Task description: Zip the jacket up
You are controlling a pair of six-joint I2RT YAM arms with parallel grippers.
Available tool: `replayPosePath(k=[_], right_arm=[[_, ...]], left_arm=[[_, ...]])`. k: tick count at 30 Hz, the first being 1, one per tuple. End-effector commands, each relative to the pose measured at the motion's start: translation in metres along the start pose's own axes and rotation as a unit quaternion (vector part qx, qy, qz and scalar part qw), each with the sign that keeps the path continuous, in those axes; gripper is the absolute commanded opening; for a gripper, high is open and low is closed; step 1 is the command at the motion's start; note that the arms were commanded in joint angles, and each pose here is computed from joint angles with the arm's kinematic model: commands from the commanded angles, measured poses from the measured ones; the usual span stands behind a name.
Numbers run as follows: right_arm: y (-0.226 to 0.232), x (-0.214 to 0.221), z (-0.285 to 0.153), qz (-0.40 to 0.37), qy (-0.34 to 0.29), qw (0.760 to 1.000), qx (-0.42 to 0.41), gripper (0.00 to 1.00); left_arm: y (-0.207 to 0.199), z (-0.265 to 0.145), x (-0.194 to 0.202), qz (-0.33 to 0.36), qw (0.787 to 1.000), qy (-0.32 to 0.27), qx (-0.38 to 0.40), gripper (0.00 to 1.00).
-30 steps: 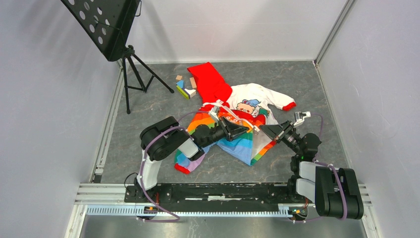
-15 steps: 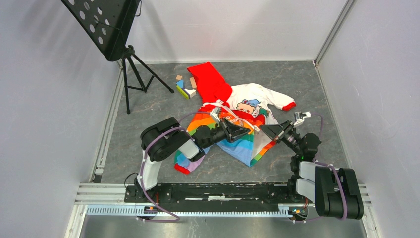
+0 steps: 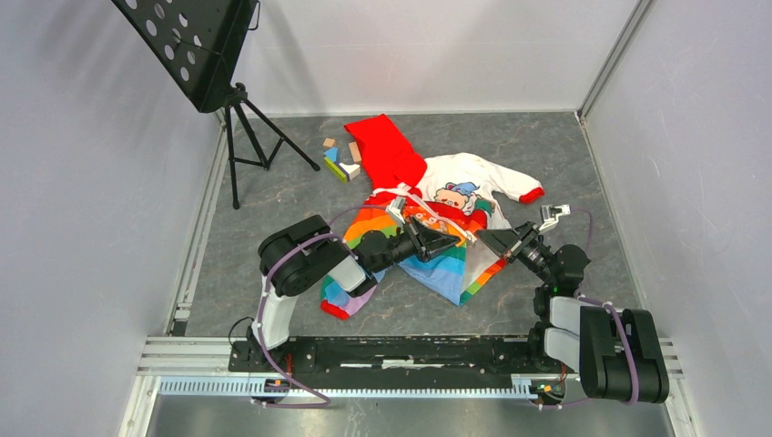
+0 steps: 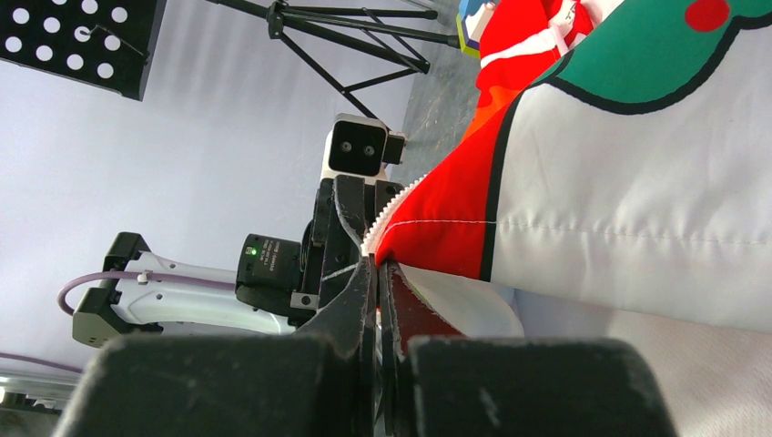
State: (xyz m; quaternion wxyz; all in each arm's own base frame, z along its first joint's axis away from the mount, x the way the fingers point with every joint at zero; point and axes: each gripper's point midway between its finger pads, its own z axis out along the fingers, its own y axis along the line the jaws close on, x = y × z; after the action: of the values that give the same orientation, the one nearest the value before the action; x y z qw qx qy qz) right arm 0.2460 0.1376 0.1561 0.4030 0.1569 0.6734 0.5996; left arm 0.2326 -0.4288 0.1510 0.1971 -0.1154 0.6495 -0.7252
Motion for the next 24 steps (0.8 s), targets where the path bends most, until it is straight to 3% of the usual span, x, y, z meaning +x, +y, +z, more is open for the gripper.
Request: replayPosePath(k=[1, 16, 24], right_arm=[[-0.011, 0.018, -0.011, 0.014, -0.001, 1.0, 0.011, 0.0], [-0.018, 0.014, -0.008, 0.005, -0.005, 1.0, 0.023, 0.0], [-0.002, 0.014, -0.006, -0.007, 0.006, 1.0, -0.014, 0.0]], left_arm=[[-0.027, 0.005, 0.004, -0.001, 0.999, 0.005, 0.046, 0.02], [-0.028, 0.0, 0.014, 0.003, 0.999, 0.015, 0.043, 0.02], [-0.024, -0.001, 0.017, -0.009, 0.999, 0.025, 0.038, 0.02]])
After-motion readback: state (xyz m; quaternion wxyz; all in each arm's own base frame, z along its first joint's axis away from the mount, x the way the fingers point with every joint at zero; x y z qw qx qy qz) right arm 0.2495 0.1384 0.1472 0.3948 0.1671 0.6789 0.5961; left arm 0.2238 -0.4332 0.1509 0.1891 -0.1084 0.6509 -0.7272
